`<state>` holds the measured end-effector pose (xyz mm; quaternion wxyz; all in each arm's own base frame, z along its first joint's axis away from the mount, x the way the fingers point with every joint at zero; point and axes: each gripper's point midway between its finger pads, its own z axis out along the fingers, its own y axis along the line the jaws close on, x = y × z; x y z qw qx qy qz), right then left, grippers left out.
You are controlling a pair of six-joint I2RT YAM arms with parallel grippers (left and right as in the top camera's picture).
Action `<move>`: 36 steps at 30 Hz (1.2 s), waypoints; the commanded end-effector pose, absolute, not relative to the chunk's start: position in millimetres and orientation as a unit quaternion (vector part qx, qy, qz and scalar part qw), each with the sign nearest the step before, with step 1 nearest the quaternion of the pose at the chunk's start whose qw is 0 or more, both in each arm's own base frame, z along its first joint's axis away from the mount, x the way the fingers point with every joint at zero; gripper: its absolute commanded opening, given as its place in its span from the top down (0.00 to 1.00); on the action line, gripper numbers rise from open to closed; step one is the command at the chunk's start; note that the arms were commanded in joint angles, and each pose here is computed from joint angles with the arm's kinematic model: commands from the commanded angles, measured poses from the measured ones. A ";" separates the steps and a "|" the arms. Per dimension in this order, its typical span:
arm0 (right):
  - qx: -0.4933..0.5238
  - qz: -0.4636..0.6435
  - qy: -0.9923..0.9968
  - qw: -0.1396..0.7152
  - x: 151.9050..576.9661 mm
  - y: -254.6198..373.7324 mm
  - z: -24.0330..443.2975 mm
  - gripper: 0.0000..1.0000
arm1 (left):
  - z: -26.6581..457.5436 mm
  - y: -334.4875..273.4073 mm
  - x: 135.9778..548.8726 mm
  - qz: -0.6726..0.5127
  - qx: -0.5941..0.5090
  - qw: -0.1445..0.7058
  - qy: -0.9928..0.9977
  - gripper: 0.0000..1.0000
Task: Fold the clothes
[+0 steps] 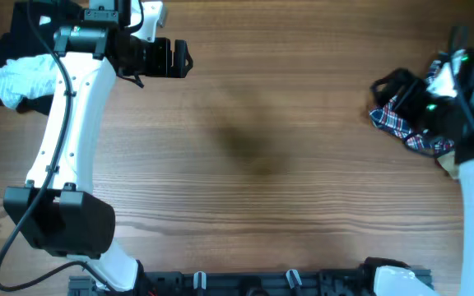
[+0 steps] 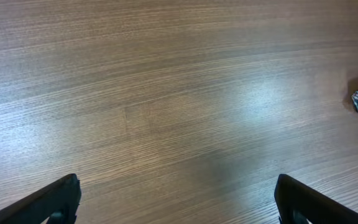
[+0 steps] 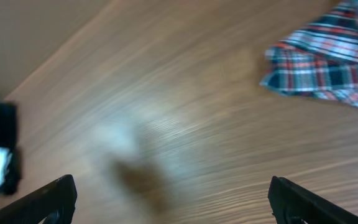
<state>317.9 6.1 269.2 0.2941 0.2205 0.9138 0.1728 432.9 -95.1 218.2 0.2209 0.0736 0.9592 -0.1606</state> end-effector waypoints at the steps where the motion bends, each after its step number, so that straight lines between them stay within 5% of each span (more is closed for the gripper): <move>1: 0.163 0.206 0.907 0.330 302.2 43.4 298.9 0.00 | 215.8 -94.9 432.1 -0.156 0.081 0.219 0.960 0.00; 9: 0.105 0.213 0.931 0.276 265.4 79.3 287.9 0.00 | 215.8 -94.9 432.1 -0.156 0.081 0.219 0.960 0.00; 20: 0.052 0.198 0.920 0.334 276.2 77.6 304.6 0.00 | 215.8 -94.9 432.1 -0.156 0.081 0.219 0.960 0.00; 36: -0.055 0.192 0.810 0.551 283.1 80.4 336.3 0.00 | 215.8 -94.9 432.1 -0.156 0.081 0.219 0.960 0.00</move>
